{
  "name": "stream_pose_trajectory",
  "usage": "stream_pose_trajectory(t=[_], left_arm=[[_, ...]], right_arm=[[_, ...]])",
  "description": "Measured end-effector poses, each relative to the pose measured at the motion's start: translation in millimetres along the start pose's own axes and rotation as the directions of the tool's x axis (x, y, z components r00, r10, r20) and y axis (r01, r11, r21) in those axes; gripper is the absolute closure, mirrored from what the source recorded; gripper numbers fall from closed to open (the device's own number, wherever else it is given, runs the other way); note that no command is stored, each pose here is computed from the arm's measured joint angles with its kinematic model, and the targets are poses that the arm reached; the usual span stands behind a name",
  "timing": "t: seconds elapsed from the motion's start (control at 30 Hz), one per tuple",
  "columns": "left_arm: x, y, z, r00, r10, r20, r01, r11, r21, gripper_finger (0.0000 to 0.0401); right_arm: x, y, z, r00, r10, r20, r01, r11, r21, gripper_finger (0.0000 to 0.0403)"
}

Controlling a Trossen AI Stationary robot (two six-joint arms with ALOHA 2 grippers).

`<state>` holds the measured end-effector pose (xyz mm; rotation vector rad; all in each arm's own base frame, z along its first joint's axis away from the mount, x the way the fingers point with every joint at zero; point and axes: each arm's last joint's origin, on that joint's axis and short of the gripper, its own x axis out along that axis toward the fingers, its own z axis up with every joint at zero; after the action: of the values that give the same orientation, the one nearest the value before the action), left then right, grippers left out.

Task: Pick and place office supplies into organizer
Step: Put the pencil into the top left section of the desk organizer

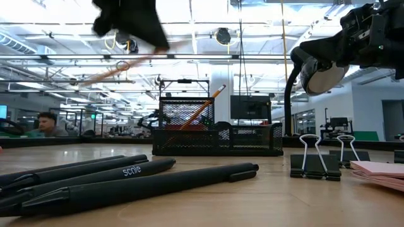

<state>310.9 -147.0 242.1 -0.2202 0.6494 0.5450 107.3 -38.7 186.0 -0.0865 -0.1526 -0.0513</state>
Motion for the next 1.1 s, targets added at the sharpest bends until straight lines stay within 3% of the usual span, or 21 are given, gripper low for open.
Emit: stream_pose_trajectory(t=[0.2,0.43,0.5,0.63,0.73,0.9,1.0,1.1], left_arm=[[-4.1,2.8,52.4,0.961,-0.155,0.229,0.081,0.95,0.301,0.0389],[9.1,21.8,102.8,0.828,-0.461,0.319,0.196,0.772,0.605,0.0381],[17.0,33.9,113.8,0.811,-0.48,0.333,0.203,0.766,0.61,0.0387],[41.1,67.5,128.9,0.845,-0.439,0.304,0.222,0.807,0.547,0.0391],[55.3,87.8,133.3,0.83,-0.475,0.291,0.281,0.808,0.518,0.0382],[72.6,100.2,108.9,0.742,-0.617,0.264,0.397,0.721,0.568,0.0381],[81.8,113.2,93.3,0.691,-0.642,0.332,0.423,0.732,0.535,0.0389],[90.6,125.0,72.9,0.675,-0.647,0.354,0.442,0.739,0.508,0.0392]], right_arm=[[0.0,0.0,-0.1,1.0,0.0,0.0,0.0,1.0,0.0,0.0403],[0.3,-0.1,0.2,1.0,0.0,0.002,0.0,1.0,-0.001,0.0403],[0.3,-0.1,0.1,1.0,0.0,0.002,0.0,1.0,-0.001,0.0403],[0.3,-0.1,0.2,1.0,0.0,0.002,0.0,1.0,-0.001,0.0403],[0.3,-0.1,0.2,1.0,0.0,0.002,0.0,1.0,-0.001,0.0403],[0.3,-0.1,0.2,1.0,0.0,0.002,0.0,1.0,-0.001,0.0403],[0.3,-0.1,0.2,1.0,0.0,0.002,0.0,1.0,-0.001,0.0403],[0.3,-0.1,0.1,1.0,0.0,0.002,0.0,1.0,-0.001,0.0403]])
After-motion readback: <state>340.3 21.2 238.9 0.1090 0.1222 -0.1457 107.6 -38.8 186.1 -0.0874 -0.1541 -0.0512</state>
